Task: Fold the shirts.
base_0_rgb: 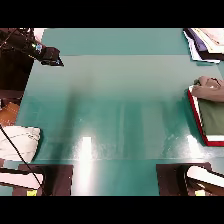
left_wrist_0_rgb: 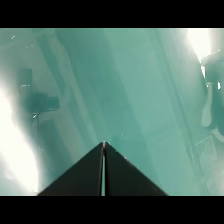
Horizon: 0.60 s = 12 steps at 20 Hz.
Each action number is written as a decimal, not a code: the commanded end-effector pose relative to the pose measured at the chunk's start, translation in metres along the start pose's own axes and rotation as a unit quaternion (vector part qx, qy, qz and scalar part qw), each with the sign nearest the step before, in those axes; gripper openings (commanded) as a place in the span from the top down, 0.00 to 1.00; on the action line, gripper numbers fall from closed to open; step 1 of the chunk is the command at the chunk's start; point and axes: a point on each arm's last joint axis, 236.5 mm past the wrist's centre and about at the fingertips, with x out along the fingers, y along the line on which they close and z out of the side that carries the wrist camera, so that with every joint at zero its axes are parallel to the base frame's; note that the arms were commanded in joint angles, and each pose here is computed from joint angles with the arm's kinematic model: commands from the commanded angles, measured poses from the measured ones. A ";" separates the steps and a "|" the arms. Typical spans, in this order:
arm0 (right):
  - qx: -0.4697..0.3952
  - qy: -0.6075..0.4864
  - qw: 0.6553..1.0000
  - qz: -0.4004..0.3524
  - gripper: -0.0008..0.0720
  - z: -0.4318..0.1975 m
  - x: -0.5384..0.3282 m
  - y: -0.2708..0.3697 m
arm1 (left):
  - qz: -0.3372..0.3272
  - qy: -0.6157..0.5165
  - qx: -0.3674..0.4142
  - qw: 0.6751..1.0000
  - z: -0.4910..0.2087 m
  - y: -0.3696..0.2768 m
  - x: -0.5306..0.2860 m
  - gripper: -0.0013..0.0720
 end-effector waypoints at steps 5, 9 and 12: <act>0.015 0.054 0.998 -0.040 0.18 -0.043 0.015 -0.019 | 0.001 -0.003 0.003 1.000 0.001 0.001 0.000 0.95; -0.009 -0.030 1.000 0.003 0.18 -0.022 -0.009 0.010 | -0.003 -0.004 0.002 1.000 0.002 -0.001 0.000 0.95; -0.049 -0.105 0.992 0.057 0.26 -0.006 -0.041 0.052 | -0.006 -0.008 0.002 1.000 0.004 -0.002 0.000 0.95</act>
